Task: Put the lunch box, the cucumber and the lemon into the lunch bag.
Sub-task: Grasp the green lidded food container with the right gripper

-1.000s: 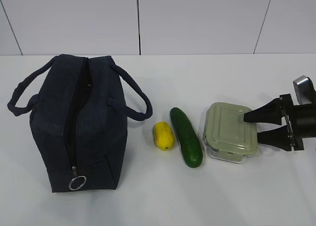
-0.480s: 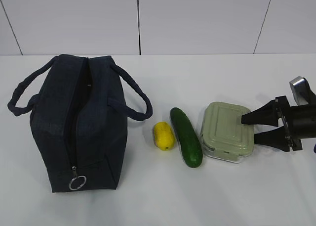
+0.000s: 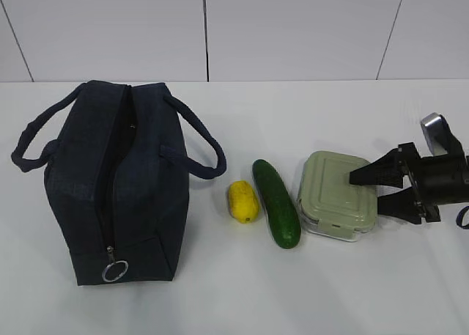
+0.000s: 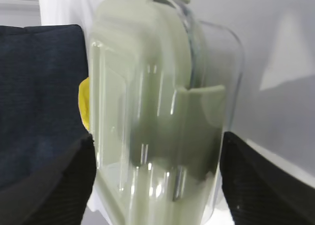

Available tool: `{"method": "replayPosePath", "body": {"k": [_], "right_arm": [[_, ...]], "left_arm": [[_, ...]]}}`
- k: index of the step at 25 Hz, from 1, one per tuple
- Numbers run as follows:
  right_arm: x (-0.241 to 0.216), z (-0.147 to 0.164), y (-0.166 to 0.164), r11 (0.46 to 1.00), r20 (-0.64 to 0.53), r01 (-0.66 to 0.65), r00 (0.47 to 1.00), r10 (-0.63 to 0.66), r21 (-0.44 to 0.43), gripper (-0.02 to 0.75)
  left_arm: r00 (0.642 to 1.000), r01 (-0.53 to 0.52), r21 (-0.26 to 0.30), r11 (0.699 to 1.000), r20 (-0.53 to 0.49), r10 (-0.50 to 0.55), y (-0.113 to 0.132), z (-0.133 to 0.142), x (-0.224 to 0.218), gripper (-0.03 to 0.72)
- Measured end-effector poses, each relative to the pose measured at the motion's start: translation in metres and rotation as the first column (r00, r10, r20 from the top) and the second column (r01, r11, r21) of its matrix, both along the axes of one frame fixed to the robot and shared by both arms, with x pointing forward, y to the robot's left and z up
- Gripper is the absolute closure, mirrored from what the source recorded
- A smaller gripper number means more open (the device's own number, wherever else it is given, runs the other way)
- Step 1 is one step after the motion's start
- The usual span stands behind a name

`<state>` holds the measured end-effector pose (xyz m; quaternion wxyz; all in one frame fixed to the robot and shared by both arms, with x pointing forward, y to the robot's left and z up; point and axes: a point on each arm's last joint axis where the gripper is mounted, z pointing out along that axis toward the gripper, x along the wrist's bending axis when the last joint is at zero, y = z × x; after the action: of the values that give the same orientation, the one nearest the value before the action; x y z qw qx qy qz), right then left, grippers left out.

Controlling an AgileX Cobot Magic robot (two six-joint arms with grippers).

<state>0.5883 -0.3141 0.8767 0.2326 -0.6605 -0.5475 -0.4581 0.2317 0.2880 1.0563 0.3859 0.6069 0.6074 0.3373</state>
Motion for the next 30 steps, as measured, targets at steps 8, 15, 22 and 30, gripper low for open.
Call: {"method": "replayPosePath", "body": {"k": [8, 15, 22, 30], "right_arm": [[0.0033, -0.0011, 0.0009, 0.999, 0.001, 0.034, 0.999, -0.034, -0.014, 0.155], [0.0040, -0.0017, 0.0010, 0.999, 0.001, 0.042, 0.999, -0.042, -0.022, 0.155], [0.0032, -0.0030, 0.0056, 0.999, -0.001, 0.017, 1.000, -0.017, -0.039, 0.155], [0.0034, -0.0033, 0.0053, 0.999, -0.002, 0.019, 1.000, -0.019, -0.043, 0.155]], "left_arm": [[1.000, 0.000, 0.000, 1.000, 0.000, 0.000, 0.0000, 0.0000, 0.0000, 0.449], [1.000, 0.000, 0.000, 1.000, 0.000, 0.000, 0.0000, 0.0000, 0.0000, 0.449], [1.000, -0.002, -0.003, 1.000, 0.000, 0.002, 0.0000, 0.0000, 0.0000, 0.449], [1.000, -0.002, -0.003, 1.000, 0.000, 0.002, 0.0000, 0.0000, 0.0000, 0.449]]}}
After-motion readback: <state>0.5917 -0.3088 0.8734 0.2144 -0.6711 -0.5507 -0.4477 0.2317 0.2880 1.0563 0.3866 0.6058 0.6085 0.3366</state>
